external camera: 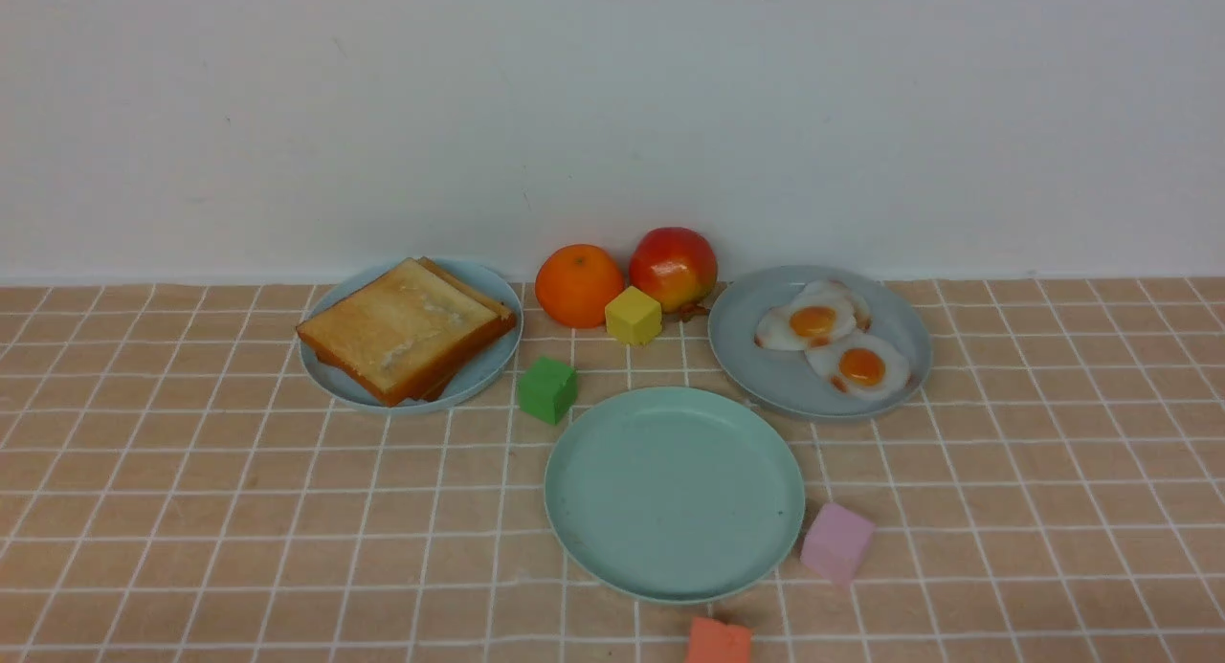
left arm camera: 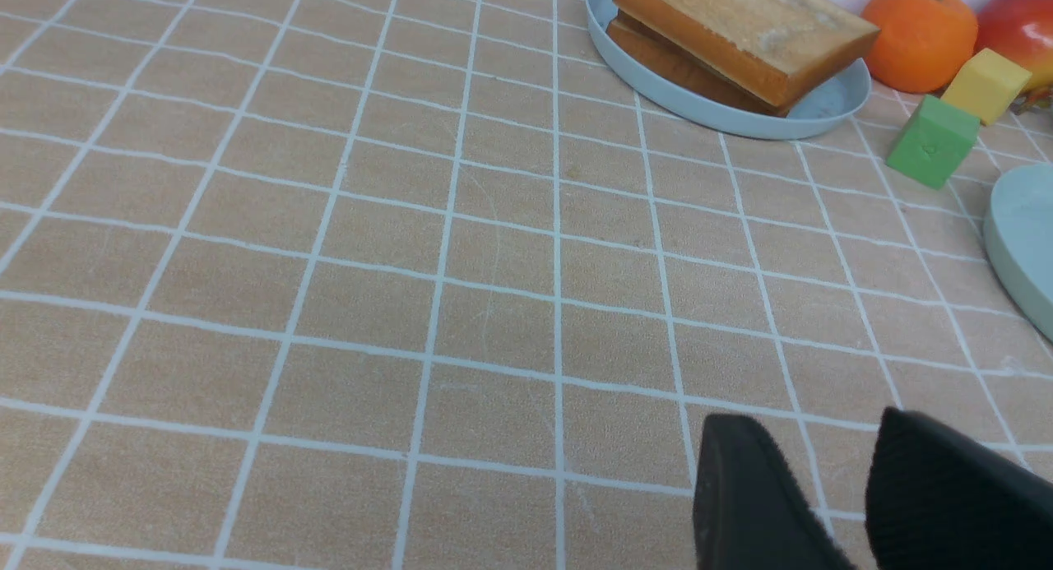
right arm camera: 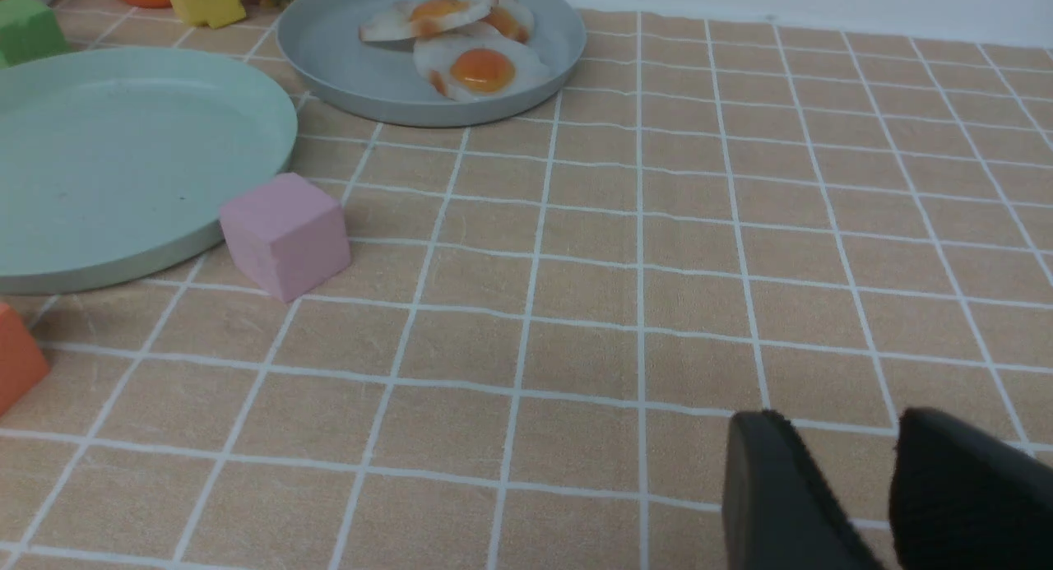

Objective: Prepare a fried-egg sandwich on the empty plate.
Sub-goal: Use the left arm to grab a slice of bread

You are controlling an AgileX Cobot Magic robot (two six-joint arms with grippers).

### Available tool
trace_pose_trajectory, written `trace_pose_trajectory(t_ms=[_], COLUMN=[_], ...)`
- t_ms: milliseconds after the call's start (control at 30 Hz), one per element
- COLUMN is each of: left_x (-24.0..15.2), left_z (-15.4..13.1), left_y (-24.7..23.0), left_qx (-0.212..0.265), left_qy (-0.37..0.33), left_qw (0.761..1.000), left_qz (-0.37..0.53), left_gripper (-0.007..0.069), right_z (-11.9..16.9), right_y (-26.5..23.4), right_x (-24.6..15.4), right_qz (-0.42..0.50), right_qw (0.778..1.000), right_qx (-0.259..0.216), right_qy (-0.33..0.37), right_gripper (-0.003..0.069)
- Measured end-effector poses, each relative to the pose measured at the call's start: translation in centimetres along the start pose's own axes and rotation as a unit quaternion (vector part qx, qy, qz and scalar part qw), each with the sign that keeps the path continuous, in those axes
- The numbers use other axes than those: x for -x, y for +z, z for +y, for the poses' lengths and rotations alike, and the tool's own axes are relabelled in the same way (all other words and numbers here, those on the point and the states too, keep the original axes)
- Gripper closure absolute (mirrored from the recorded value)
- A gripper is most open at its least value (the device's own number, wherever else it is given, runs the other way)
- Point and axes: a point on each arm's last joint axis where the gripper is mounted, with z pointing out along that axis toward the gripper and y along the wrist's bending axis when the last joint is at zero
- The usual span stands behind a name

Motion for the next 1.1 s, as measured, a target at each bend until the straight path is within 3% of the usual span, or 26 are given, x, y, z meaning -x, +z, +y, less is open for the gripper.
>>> trace_pose_trajectory(t_ms=[667,800,833,933,1100], left_x=[0.1,1.3,1.3,2.4,3.3], left_z=[-0.1,-0.7,-0.8,-0.9,-0.7], left_y=[0.0,-0.1,-0.1,-0.4,-0.7], left_qx=[-0.003,-0.051,-0.053,-0.090,-0.109], left_qy=[-0.005,-0.157,-0.166,-0.305,-0.368], left_qw=[1.000,0.984,0.983,0.942,0.910], left_qz=[-0.006,-0.062,-0.065,-0.109,-0.157], left_gripper=[0.0387,0.0387,0.0387,0.0387,0.0402], right_z=[0.0,0.0,0.0,0.0,0.0], right_y=[0.0,0.0,0.0,0.0,0.0], right_x=[0.0,0.0,0.0,0.0,0.0], right_qz=[0.000,0.000,0.000,0.000,0.000], right_qw=[1.000,1.000,1.000,1.000,1.000], right_qx=[0.000,0.000,0.000,0.000,0.000], right_qy=[0.000,0.000,0.000,0.000,0.000], right_gripper=[0.0419,0.0419,0.0419,0.0419,0.0419])
